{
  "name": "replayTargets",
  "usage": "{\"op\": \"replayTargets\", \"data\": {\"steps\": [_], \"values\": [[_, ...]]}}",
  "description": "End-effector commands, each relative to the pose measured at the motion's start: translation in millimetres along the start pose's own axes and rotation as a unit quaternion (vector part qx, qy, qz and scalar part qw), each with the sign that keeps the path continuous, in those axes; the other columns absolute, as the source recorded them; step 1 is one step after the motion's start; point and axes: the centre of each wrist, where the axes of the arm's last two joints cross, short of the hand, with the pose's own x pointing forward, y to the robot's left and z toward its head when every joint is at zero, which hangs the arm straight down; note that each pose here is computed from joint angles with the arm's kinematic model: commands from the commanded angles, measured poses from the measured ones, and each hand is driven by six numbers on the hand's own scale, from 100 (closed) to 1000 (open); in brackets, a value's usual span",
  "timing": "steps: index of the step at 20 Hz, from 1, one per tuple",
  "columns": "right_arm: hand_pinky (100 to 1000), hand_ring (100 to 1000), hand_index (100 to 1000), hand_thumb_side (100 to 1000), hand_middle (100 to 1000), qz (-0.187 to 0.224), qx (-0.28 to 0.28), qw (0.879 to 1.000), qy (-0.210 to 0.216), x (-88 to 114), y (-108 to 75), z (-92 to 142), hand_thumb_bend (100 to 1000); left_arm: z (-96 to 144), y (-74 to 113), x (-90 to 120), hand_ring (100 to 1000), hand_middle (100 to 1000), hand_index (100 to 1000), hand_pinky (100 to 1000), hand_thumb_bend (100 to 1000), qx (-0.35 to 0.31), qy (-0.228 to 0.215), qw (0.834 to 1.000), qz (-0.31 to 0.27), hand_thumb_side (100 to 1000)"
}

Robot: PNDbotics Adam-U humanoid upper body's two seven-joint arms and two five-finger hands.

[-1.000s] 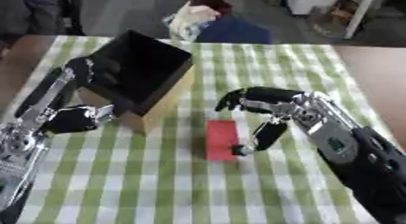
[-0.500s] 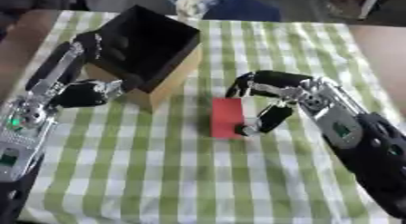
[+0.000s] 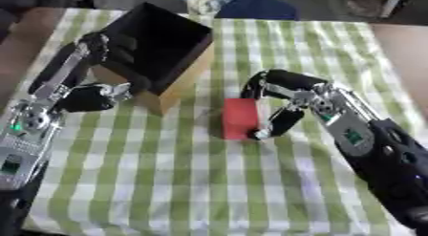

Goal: Pick up objects on the table and place them in the box.

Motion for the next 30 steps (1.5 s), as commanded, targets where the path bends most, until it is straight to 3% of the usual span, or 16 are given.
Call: {"op": "replayTargets", "data": {"steps": [1,6,17,25,30], "values": [[657,606,598,124,493,0.013,-0.025,1.000,0.008,-3.7,-7.8,2.1,464,-2.6,5.5,5.5,671,704,774,756,669,0.002,-0.011,1.000,-0.007,502],[648,585,570,100,463,0.018,-0.067,0.998,-0.001,-2.7,-25.6,7.5,433,-3.1,7.3,7.5,671,704,773,756,664,0.007,-0.015,1.000,-0.008,501],[651,583,579,100,470,0.025,-0.113,0.993,-0.020,1.1,-101.1,35.9,420,-0.3,24.8,18.6,672,703,771,755,665,0.069,-0.030,0.997,-0.016,488],[658,583,586,100,477,0.025,-0.156,0.987,0.015,-13.8,-143.0,44.7,421,-10.1,25.3,39.8,674,703,769,757,668,0.068,-0.078,0.995,-0.011,481],[670,591,595,100,483,0.038,-0.182,0.982,0.037,-23.1,-154.6,37.0,410,-21.3,21.9,58.5,675,703,769,759,667,0.061,-0.121,0.991,0.004,477]]}}
